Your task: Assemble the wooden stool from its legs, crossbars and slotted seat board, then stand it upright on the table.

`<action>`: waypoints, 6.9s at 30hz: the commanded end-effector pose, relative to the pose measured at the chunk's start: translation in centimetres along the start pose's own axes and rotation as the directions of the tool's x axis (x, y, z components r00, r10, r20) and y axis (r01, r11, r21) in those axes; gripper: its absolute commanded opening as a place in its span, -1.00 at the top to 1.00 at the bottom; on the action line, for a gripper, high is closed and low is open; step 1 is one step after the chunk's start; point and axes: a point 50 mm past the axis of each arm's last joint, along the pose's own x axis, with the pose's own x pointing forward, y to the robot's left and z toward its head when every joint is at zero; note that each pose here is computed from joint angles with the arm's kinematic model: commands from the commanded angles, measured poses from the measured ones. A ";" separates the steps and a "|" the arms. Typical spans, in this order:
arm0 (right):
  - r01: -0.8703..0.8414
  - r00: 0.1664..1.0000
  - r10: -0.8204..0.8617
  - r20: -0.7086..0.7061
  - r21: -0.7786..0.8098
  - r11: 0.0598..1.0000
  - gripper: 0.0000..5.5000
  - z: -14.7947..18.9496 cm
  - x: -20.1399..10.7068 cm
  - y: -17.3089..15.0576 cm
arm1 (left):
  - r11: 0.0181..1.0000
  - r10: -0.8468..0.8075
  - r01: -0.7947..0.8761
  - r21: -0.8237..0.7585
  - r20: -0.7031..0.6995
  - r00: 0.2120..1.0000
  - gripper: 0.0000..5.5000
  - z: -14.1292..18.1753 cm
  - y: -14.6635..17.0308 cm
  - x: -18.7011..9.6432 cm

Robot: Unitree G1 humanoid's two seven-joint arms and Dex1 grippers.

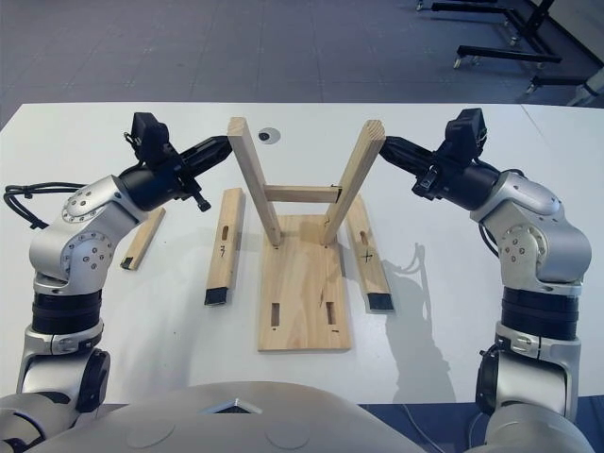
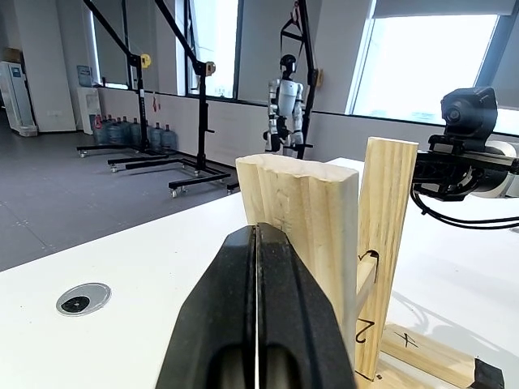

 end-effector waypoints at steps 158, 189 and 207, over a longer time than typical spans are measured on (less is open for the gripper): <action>0.485 0.870 -0.489 -0.056 -0.077 0.871 0.37 -8.7 0.4 11.3 | 0.576 0.768 -0.803 0.154 -0.440 0.466 -0.31 -9.9 1.3 -15.1; 0.495 0.869 -0.495 -0.002 -0.012 0.869 0.37 -7.1 1.0 11.0 | 0.625 0.465 -0.781 -0.002 -0.802 0.375 0.53 -16.6 -2.6 -18.9; 0.179 0.956 -0.243 0.164 0.331 0.927 0.37 -0.9 4.6 10.6 | 0.752 0.525 -0.448 0.483 -0.029 0.850 0.53 -6.1 -0.2 -8.5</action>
